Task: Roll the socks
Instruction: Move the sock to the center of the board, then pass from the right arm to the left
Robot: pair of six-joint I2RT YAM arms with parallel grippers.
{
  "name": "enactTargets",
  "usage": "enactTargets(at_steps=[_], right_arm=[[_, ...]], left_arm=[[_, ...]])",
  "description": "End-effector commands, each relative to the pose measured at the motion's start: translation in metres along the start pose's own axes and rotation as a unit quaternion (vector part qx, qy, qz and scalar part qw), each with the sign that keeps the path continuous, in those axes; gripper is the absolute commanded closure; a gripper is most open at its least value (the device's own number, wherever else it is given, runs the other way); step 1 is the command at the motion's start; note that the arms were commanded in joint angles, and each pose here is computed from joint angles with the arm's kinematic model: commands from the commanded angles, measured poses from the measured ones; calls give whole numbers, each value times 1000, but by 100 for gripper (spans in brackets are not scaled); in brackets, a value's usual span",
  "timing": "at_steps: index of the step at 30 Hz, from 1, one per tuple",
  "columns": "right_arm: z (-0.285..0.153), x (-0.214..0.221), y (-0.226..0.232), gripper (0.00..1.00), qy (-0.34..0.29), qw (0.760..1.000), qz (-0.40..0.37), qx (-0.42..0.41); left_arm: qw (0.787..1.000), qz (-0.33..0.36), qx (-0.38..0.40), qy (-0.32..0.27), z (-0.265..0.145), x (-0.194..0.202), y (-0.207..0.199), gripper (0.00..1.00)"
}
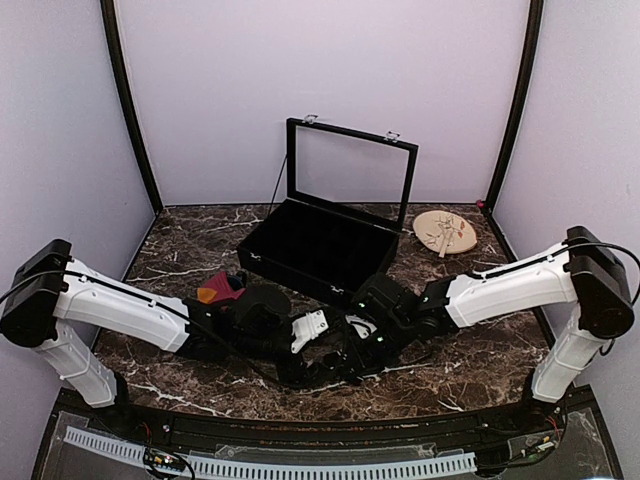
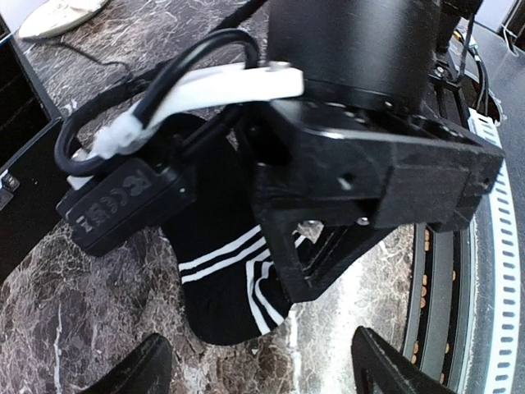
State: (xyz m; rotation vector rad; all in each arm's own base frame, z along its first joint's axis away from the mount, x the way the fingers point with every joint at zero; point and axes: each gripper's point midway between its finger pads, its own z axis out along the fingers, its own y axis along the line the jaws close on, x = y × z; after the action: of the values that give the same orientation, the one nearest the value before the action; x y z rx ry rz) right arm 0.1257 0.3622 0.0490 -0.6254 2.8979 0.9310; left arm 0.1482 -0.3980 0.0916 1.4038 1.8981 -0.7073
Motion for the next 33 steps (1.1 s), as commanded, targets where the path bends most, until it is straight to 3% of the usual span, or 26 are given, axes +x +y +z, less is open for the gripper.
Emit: enactTargets(at_steps=[1,19,33], right_arm=[[-1,-3,8,100,9,999,-4,-35],[-8,-8,6,100,23,999,-9,-33],[-5,-9,4,100,35,999,-10,-35]], left_arm=[[998,54,15,-19,-7,-12,-13,27],[988,150,-24,12,21,15,-21,47],[978,185,-94,-23,27,6,-1,58]])
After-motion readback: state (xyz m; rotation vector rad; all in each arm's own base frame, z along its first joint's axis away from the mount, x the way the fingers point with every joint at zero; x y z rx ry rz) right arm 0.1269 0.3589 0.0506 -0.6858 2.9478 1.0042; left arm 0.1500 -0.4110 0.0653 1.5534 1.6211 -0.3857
